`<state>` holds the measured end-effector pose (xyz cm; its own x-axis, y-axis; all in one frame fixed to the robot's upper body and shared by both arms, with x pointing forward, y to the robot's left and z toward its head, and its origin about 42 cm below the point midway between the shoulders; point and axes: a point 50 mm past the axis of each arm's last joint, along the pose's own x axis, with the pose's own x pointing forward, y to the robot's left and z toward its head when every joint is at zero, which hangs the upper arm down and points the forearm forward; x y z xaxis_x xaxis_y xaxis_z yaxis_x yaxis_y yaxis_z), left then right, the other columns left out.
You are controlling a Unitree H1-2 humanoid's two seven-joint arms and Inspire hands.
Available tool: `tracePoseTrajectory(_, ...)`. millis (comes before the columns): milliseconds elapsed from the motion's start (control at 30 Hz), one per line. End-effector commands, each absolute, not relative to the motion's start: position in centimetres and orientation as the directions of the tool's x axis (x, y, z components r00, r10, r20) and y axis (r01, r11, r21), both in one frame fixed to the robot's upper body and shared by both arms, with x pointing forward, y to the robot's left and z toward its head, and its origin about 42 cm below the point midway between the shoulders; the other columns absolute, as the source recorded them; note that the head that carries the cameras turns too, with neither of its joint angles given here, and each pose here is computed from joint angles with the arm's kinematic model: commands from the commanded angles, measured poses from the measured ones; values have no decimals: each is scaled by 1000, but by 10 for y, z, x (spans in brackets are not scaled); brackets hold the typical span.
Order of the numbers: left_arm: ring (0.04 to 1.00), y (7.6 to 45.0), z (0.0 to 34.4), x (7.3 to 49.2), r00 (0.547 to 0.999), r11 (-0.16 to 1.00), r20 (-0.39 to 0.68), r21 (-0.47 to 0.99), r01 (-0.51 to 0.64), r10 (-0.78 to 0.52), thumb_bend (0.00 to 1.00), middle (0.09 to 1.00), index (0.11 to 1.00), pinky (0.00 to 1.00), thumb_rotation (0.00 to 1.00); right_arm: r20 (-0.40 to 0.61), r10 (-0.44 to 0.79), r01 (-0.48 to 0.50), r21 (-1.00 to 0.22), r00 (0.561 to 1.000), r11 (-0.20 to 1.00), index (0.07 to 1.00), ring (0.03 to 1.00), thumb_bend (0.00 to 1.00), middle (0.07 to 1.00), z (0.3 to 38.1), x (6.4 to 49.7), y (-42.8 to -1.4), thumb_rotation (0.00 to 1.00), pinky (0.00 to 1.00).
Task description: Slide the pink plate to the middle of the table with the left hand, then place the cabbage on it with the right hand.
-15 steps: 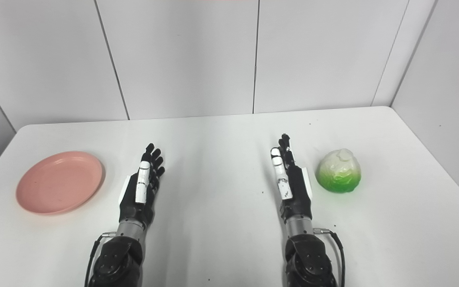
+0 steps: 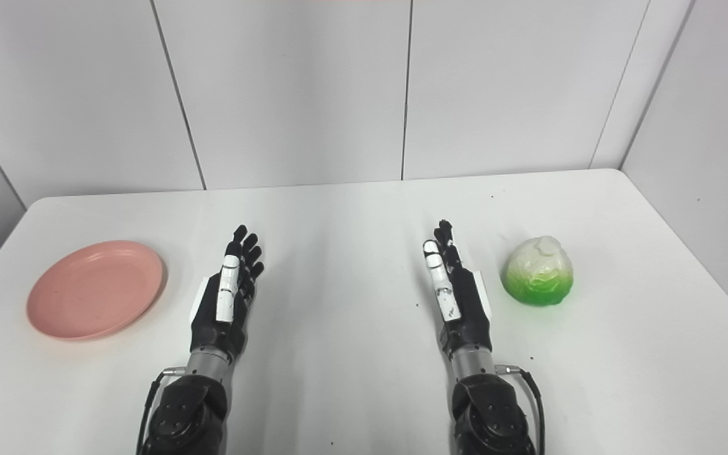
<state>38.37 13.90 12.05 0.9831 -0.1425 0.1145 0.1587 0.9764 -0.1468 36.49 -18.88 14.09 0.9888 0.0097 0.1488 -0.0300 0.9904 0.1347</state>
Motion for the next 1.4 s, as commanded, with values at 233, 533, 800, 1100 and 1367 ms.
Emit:
tracePoseTrajectory(233, 1000, 132, 127, 379, 979, 973, 137, -154, 171, -150, 649, 1000, 1000, 1000, 1000, 193, 15, -46, 161, 981, 986, 1000, 1000, 649, 1000, 154, 370, -194, 840, 1000)
tracePoseTrajectory(533, 1000, 164, 196, 421, 968, 984, 245, -147, 96, -58, 710, 1000, 1000, 1000, 1000, 201, 60, -88, 135, 978, 987, 1000, 1000, 588, 1000, 145, 367, -223, 914, 1000)
tracePoseTrajectory(800, 856, 225, 222, 449, 944, 970, 280, -211, -117, 175, 750, 840, 830, 904, 1000, 218, 45, -74, 125, 975, 989, 1000, 1000, 503, 1000, 144, 367, -237, 954, 1000)
tracePoseTrajectory(1100, 752, 309, 239, 451, 862, 920, 326, -200, -338, 388, 664, 741, 725, 741, 1000, 219, 54, -77, 99, 974, 992, 1000, 1000, 490, 1000, 153, 357, -236, 977, 1000)
tracePoseTrajectory(1367, 707, 376, 242, 442, 795, 872, 358, -182, -455, 489, 582, 705, 692, 672, 1000, 215, 44, -69, 107, 976, 992, 1000, 1000, 474, 1000, 160, 352, -230, 964, 1000)
